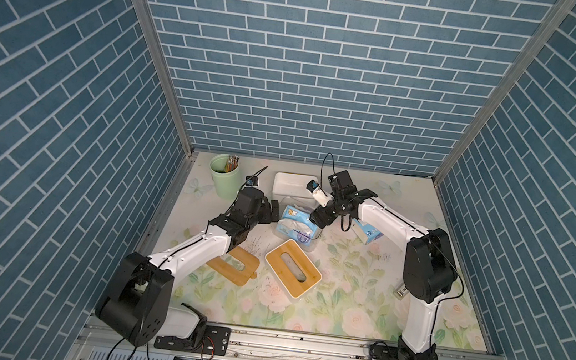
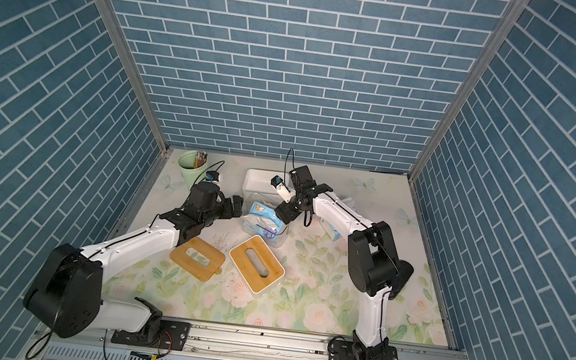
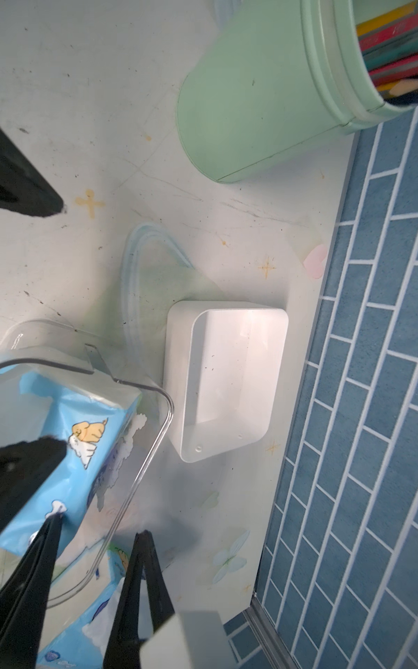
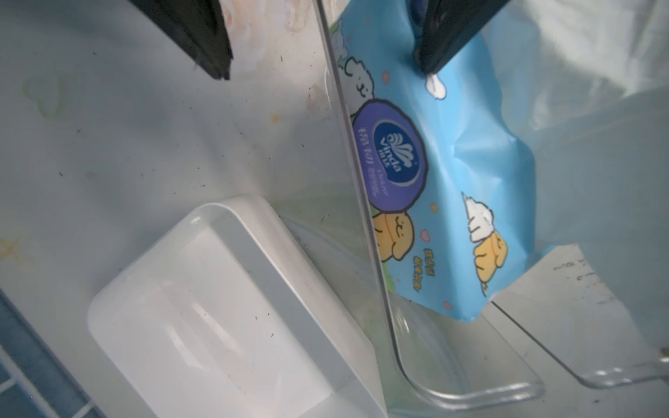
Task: Put the tissue paper into the tissue box
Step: Adjust the tissue box at the center of the board.
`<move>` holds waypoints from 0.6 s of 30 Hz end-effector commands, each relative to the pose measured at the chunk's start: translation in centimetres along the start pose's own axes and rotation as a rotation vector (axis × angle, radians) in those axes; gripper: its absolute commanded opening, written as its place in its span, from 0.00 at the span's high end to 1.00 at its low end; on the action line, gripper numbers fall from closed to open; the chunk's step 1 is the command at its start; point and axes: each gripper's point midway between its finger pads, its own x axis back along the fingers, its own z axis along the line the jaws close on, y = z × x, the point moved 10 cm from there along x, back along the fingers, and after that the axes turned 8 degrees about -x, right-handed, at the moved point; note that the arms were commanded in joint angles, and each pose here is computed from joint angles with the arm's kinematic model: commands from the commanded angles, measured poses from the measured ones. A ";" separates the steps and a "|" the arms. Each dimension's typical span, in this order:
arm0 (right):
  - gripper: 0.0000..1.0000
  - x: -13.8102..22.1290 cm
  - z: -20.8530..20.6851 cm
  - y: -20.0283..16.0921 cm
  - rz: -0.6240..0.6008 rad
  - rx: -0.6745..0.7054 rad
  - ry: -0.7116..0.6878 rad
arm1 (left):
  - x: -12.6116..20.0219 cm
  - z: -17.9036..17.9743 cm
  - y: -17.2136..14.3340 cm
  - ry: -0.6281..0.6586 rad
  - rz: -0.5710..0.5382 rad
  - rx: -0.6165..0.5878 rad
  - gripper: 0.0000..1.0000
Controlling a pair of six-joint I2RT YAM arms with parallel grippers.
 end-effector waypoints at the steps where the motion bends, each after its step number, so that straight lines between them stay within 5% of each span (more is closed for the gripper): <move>1: 0.16 -0.6 -0.6 0.7 -0.008 -0.042 -0.070 | -0.3 0.3 -0.6 0.010 0.019 -0.013 0.00; 7: 0.16 -0.7 -0.9 1.2 -0.013 -0.050 -0.109 | -0.5 0.3 -0.8 0.005 0.031 -0.022 0.00; 11: 0.15 2.4 -0.5 1.8 -0.138 -0.077 -0.013 | -0.7 0.0 -0.7 -0.025 0.033 -0.029 0.02; 18: 0.14 8.0 -0.8 -2.7 -0.334 -0.351 0.097 | -1.0 -0.4 -0.1 -0.117 0.029 -0.006 0.02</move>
